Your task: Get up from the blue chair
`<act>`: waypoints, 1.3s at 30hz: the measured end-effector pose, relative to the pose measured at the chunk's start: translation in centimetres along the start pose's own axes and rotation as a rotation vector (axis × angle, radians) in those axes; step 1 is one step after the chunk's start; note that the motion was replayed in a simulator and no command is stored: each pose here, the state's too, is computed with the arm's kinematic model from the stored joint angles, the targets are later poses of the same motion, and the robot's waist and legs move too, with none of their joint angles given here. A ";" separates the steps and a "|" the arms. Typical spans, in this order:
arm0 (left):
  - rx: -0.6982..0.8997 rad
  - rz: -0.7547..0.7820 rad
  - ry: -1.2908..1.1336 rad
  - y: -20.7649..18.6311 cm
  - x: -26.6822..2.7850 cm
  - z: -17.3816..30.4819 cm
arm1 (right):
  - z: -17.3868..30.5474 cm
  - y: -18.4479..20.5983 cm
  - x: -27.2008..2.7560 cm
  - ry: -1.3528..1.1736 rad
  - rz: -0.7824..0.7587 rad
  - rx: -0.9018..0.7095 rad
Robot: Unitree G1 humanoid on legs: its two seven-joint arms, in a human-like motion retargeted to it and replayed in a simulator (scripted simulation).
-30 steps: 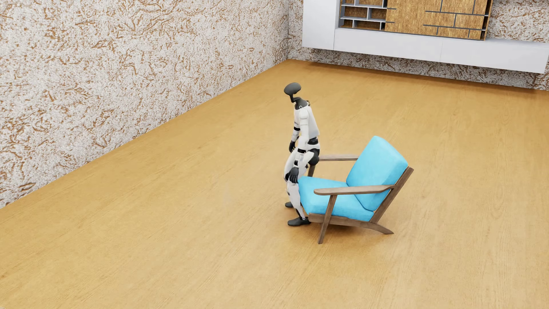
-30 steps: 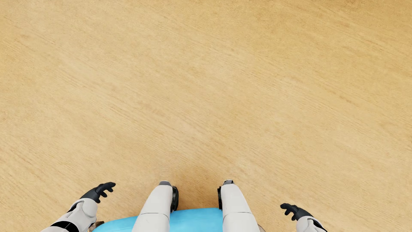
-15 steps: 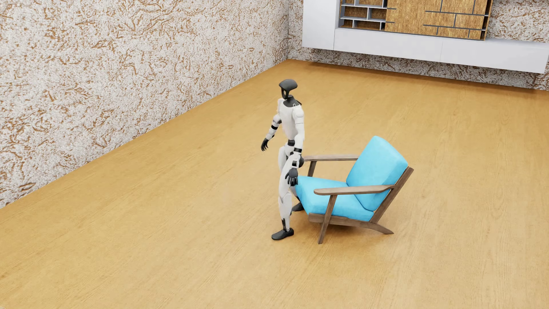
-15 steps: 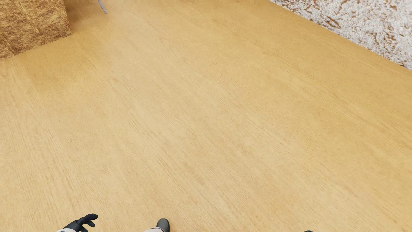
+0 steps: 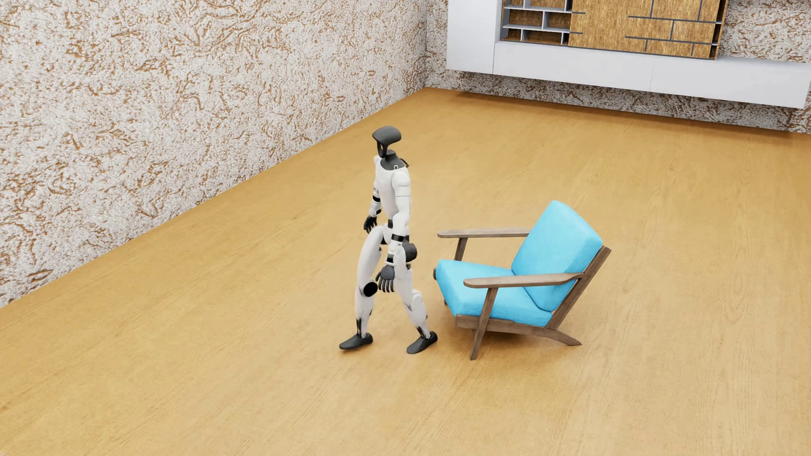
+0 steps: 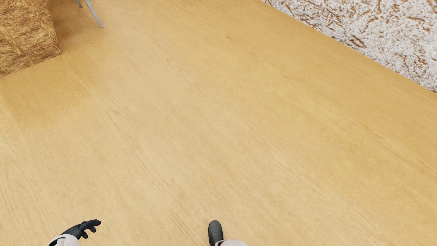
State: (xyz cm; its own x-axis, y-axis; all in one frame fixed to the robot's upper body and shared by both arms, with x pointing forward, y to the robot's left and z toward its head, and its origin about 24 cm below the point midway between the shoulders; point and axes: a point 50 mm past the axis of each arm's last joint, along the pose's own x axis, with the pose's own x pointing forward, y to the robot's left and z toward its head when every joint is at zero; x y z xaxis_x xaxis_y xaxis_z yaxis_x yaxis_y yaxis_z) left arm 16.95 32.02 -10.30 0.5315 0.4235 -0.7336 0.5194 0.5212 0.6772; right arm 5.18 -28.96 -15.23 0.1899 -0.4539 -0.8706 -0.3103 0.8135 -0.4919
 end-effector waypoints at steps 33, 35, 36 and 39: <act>-0.230 -0.064 0.087 -4.3 -1.3 -2.9 | 5.1 -1.1 0.0 -0.178 -0.075 -0.244; -0.235 -0.081 0.076 -4.9 -1.3 -2.5 | 5.0 -1.1 0.0 -0.177 -0.076 -0.246; -0.237 -0.089 0.078 -5.1 -1.3 -2.4 | 4.9 -1.1 0.0 -0.174 -0.071 -0.251; -0.238 -0.094 0.081 -5.4 -1.4 -2.3 | 4.7 -0.9 0.0 -0.164 -0.066 -0.242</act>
State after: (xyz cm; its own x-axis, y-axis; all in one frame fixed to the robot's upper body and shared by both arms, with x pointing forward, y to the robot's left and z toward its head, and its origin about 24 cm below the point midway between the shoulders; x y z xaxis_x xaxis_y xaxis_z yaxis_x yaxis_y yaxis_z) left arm 11.88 30.27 -13.09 0.4279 0.4183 -0.8012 0.3866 0.7166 0.5806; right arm 9.86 -28.02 -14.72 0.3592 -0.4225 -0.8322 -0.5013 0.6648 -0.5539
